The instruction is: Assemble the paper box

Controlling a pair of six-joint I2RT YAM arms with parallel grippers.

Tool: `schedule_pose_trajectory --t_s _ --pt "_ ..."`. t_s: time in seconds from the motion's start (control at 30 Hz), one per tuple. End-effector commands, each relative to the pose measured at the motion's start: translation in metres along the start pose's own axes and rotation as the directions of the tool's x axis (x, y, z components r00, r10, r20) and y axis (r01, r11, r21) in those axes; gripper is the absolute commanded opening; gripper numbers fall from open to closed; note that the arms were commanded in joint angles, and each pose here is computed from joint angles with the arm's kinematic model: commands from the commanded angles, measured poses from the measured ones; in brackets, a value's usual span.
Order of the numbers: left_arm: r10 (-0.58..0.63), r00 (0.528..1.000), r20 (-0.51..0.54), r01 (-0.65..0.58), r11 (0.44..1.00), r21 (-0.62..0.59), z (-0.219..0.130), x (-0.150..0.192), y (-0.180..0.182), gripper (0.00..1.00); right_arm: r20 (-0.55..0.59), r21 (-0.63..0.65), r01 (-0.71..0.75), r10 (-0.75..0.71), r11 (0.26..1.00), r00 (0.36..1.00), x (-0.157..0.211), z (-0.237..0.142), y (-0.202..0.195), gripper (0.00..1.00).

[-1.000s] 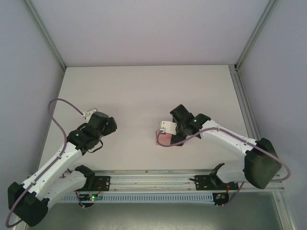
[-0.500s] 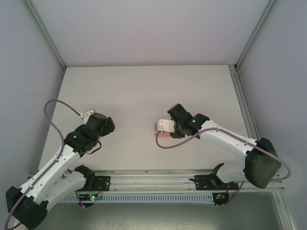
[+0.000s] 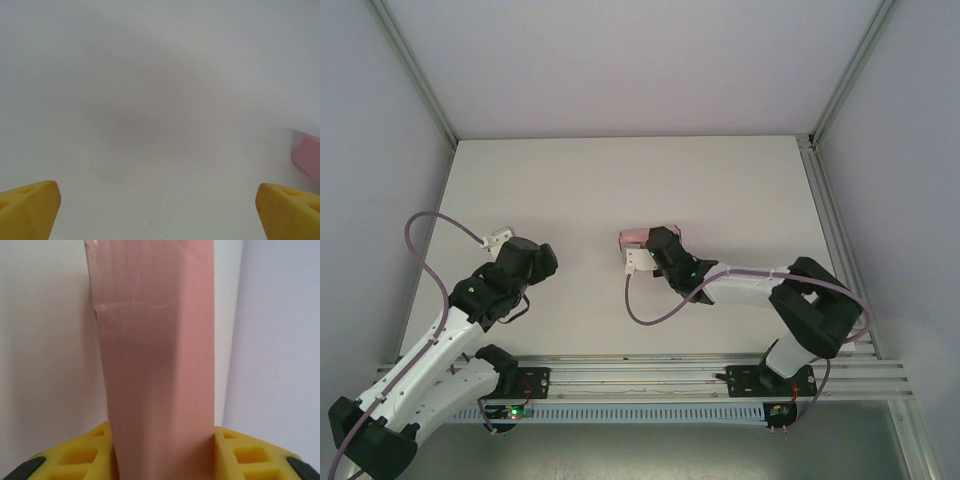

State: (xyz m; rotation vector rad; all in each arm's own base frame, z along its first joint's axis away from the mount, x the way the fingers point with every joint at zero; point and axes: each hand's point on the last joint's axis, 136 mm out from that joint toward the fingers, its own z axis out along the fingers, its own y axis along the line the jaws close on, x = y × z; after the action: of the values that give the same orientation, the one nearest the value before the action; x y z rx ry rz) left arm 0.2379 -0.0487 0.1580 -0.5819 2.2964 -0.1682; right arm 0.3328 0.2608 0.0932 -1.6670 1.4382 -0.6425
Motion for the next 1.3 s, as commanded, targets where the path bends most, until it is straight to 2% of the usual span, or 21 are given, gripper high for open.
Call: schedule_pose_trajectory --t_s 0.0,0.07,0.13,0.23,0.37,0.43,0.47,0.5,0.57,0.6,0.67,0.73,0.77,0.8,0.9,0.93,1.0,1.03,1.13,1.23,1.27 --pt "-0.036 0.999 -0.003 0.036 0.999 -0.026 0.001 0.002 0.007 1.0 -0.018 0.023 -0.021 0.022 1.0 1.0 0.002 0.002 0.01 0.39" --pt "-0.034 0.999 -0.006 0.034 0.999 -0.016 0.003 0.002 0.005 1.0 0.031 -0.055 -0.056 0.058 0.997 0.998 -0.004 -0.003 0.033 0.51" --pt "-0.028 1.0 -0.013 0.028 1.0 -0.007 0.004 0.003 0.003 1.0 0.066 -0.1 -0.08 0.087 0.992 0.994 -0.011 -0.012 0.045 0.67" --pt "-0.023 1.0 -0.019 0.023 1.0 -0.003 0.004 0.002 0.0 1.0 0.09 -0.106 -0.148 0.157 0.983 0.983 -0.021 -0.028 0.038 0.97" --pt "-0.007 1.0 -0.01 0.007 1.0 0.01 0.004 -0.002 -0.005 1.0 0.184 -0.096 -0.285 0.298 0.954 0.937 -0.031 -0.058 0.006 0.98" --pt "0.008 1.0 0.005 -0.008 1.0 0.005 0.004 -0.007 -0.007 1.0 0.243 -0.079 -0.438 0.443 0.896 0.863 -0.026 -0.076 -0.025 0.98" --pt "0.02 1.0 0.018 -0.02 1.0 -0.002 0.005 -0.011 -0.008 1.0 0.266 -0.074 -0.546 0.544 0.835 0.796 -0.019 -0.084 -0.043 0.98" --pt "0.04 0.999 0.035 -0.04 0.999 -0.014 0.009 -0.015 -0.008 1.0 0.277 -0.07 -0.677 0.667 0.732 0.692 -0.004 -0.091 -0.064 0.98" --pt "0.071 0.994 0.079 -0.067 0.996 -0.057 0.016 -0.025 -0.005 1.0 0.277 -0.033 -0.877 0.847 0.479 0.453 0.041 -0.099 -0.096 0.98" --pt "0.091 0.99 0.106 -0.081 0.993 -0.091 0.022 -0.033 -0.002 1.0 0.276 0.033 -0.948 0.909 0.315 0.312 0.075 -0.103 -0.107 0.98" --pt "0.121 0.981 0.149 -0.094 0.98 -0.174 0.032 -0.05 0.007 1.0 0.29 0.205 -0.978 0.953 0.03 0.09 0.145 -0.112 -0.109 0.98" --pt "0.143 0.971 0.192 -0.093 0.964 -0.249 0.043 -0.066 0.018 1.0 0.333 0.354 -0.919 0.942 -0.175 -0.051 0.204 -0.124 -0.095 0.98" --pt "0.152 0.964 0.218 -0.087 0.955 -0.284 0.048 -0.075 0.024 1.0 0.35 0.397 -0.892 0.934 -0.219 -0.073 0.225 -0.129 -0.085 0.98" --pt "0.169 0.956 0.241 -0.091 0.948 -0.306 0.054 -0.082 0.028 1.0 0.356 0.408 -0.89 0.933 -0.204 -0.051 0.234 -0.13 -0.078 0.98" --pt "0.248 0.921 0.3 -0.151 0.938 -0.314 0.072 -0.097 0.03 1.0 0.348 0.398 -0.917 0.921 0.024 0.176 0.227 -0.131 -0.068 0.98" --pt "0.287 0.902 0.322 -0.187 0.933 -0.306 0.078 -0.1 0.028 1.0 0.383 0.419 -0.907 0.9 0.032 0.209 0.23 -0.134 -0.066 0.98" --pt "0.342 0.868 0.359 -0.24 0.923 -0.3 0.093 -0.099 0.027 1.0 0.499 0.461 -0.881 0.851 -0.103 0.162 0.249 -0.148 -0.066 0.98" --pt "0.352 0.862 0.365 -0.257 0.924 -0.285 0.098 -0.097 0.026 1.0 0.518 0.456 -0.88 0.844 -0.134 0.14 0.255 -0.149 -0.064 0.98" --pt "0.37 0.846 0.384 -0.304 0.926 -0.222 0.113 -0.088 0.022 1.0 0.458 0.382 -0.921 0.88 -0.072 0.121 0.254 -0.128 -0.056 0.98" --pt "0.375 0.824 0.425 -0.293 0.923 -0.248 0.122 -0.089 0.029 1.0 0.458 0.403 -0.909 0.883 -0.103 0.103 0.264 -0.116 -0.06 0.98" --pt "0.376 0.822 0.427 -0.303 0.925 -0.23 0.122 -0.089 0.027 1.0 0.576 0.386 -0.916 0.804 -0.109 0.147 0.259 -0.128 -0.092 0.98"
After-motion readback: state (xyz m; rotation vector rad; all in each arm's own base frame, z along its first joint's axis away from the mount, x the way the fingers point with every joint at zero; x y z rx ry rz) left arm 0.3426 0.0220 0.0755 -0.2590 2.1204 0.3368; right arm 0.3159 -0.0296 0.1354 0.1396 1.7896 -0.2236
